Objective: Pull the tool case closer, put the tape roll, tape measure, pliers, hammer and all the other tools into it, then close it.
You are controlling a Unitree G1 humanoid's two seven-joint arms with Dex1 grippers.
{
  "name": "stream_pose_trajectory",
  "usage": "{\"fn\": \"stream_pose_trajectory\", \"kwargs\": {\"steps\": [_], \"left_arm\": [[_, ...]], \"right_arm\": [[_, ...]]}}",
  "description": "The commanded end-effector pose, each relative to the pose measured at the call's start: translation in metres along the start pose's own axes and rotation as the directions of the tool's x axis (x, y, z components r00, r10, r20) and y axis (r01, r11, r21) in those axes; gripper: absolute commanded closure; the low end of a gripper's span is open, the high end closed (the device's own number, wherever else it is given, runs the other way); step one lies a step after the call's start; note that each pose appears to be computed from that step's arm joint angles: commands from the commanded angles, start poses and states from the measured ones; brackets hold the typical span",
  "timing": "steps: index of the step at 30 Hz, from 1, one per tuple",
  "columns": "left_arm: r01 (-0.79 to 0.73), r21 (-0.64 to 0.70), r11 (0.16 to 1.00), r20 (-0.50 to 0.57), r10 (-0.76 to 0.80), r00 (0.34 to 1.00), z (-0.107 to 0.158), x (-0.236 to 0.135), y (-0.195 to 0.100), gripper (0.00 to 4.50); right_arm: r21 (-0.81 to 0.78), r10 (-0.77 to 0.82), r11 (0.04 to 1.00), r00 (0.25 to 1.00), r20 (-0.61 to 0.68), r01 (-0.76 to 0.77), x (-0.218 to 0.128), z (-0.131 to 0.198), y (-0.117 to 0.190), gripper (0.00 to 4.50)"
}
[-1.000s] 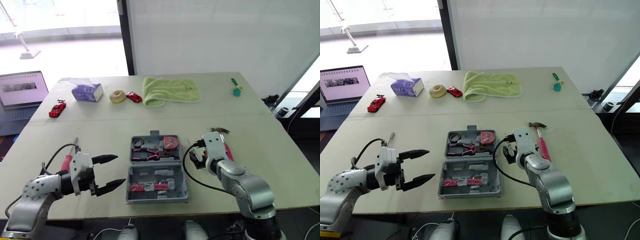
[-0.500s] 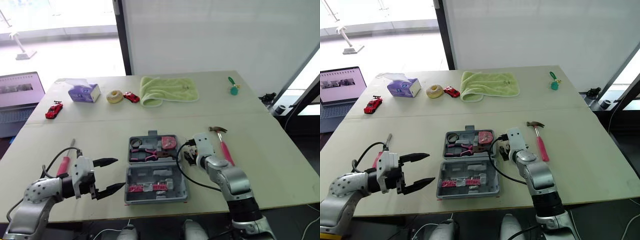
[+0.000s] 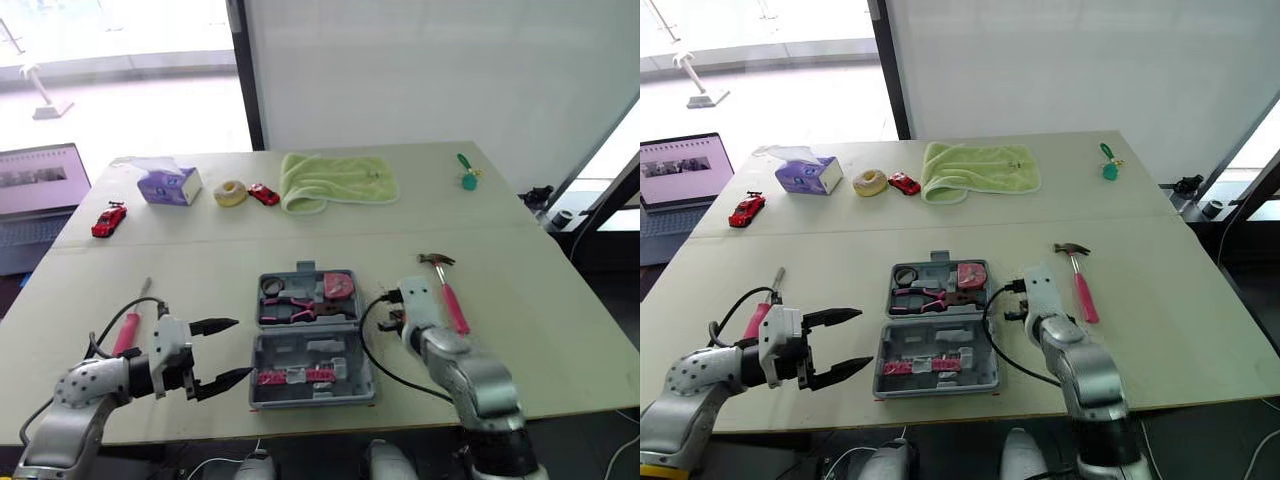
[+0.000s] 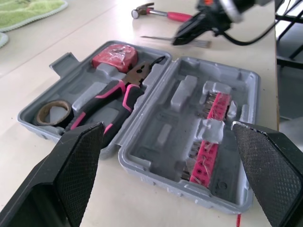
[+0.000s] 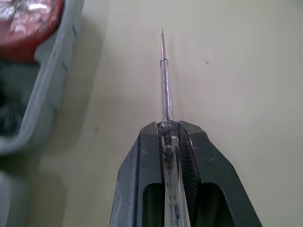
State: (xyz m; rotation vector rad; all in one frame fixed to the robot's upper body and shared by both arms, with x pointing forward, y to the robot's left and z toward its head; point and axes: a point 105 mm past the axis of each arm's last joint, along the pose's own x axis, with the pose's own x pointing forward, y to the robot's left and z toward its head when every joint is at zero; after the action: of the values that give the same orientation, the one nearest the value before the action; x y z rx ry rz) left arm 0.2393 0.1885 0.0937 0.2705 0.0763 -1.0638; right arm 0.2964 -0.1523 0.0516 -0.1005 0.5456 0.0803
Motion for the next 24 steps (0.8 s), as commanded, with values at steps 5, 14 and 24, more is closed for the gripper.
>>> {"fn": "stream_pose_trajectory", "kwargs": {"steps": [5,14,24], "left_arm": [[0.046,0.03,0.998,0.017,-0.047,0.999,0.011,0.005,0.0,0.0],[0.075,0.033,0.997,0.013,-0.075,0.997,0.004,0.01,0.003,0.0],[0.096,0.047,0.994,0.0,-0.096,0.995,-0.006,-0.003,0.002,0.0]], "right_arm": [[0.033,-0.012,0.999,1.0,-0.013,0.012,-0.048,-0.019,0.02,4.49],[0.106,0.01,0.994,0.991,-0.134,0.005,-0.036,-0.051,0.032,4.49],[0.157,0.007,0.988,0.998,-0.055,0.002,-0.039,-0.036,0.026,1.65]]}}
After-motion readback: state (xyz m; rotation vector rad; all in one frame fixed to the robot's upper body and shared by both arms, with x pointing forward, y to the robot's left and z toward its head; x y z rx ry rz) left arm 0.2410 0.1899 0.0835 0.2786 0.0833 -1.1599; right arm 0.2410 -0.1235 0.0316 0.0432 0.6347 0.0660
